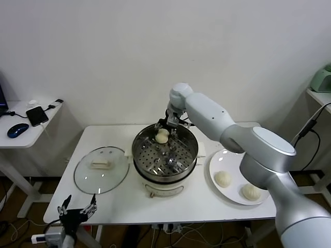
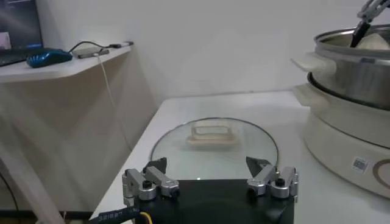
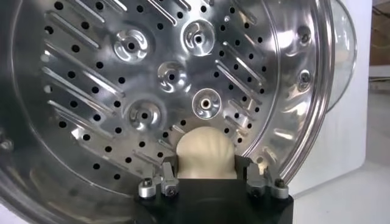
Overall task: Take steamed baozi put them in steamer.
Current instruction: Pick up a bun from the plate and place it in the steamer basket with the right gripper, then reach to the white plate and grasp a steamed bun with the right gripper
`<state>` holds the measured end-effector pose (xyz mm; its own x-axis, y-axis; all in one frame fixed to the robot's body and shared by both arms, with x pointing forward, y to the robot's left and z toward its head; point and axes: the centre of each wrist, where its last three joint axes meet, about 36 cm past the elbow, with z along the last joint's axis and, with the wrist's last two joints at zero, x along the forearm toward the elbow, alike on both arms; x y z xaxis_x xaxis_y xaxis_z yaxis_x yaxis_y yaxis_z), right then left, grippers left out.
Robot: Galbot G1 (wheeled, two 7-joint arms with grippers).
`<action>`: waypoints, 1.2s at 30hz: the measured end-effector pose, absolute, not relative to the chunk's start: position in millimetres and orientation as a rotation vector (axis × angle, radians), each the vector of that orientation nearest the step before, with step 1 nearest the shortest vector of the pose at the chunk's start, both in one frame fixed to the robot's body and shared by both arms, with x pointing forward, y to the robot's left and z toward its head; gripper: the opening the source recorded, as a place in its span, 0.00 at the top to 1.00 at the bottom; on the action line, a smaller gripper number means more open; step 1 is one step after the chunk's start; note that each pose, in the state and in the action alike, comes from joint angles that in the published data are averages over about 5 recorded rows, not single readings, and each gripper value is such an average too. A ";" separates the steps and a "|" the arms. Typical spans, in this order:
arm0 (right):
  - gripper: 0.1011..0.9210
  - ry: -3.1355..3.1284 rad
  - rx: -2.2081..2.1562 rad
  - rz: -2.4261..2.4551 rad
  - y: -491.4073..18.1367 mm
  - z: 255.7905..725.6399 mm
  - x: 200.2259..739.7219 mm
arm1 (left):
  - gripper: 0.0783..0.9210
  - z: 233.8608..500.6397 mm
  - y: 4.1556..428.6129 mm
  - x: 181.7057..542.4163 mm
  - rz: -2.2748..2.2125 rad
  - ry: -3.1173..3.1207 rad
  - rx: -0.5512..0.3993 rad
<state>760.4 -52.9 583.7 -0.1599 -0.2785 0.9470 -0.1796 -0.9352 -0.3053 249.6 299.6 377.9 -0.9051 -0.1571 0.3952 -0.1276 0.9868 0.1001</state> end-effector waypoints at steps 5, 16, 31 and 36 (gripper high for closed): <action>0.14 0.554 -2.014 -2.252 -51.9 587.2 760.0 | 0.12 376.6 299.9 249.2 -0.097 -2.715 0.207; 0.12 0.616 -2.086 -2.189 -69.8 628.9 766.2 | 0.12 378.0 297.1 249.4 -0.088 -2.715 0.197; 0.12 1.028 -2.162 -2.069 -138.1 721.2 771.5 | 0.12 375.7 295.5 243.2 -0.094 -2.694 0.184; 0.12 1.405 -2.195 -2.048 -171.9 739.4 766.2 | 0.12 374.7 296.3 243.0 -0.098 -2.690 0.181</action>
<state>766.2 -171.9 739.4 -0.1142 -0.4511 0.8851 -0.6634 -0.6286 -0.4059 243.0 296.3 374.7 -0.8946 -0.1431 0.4234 -0.1119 0.9889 0.0977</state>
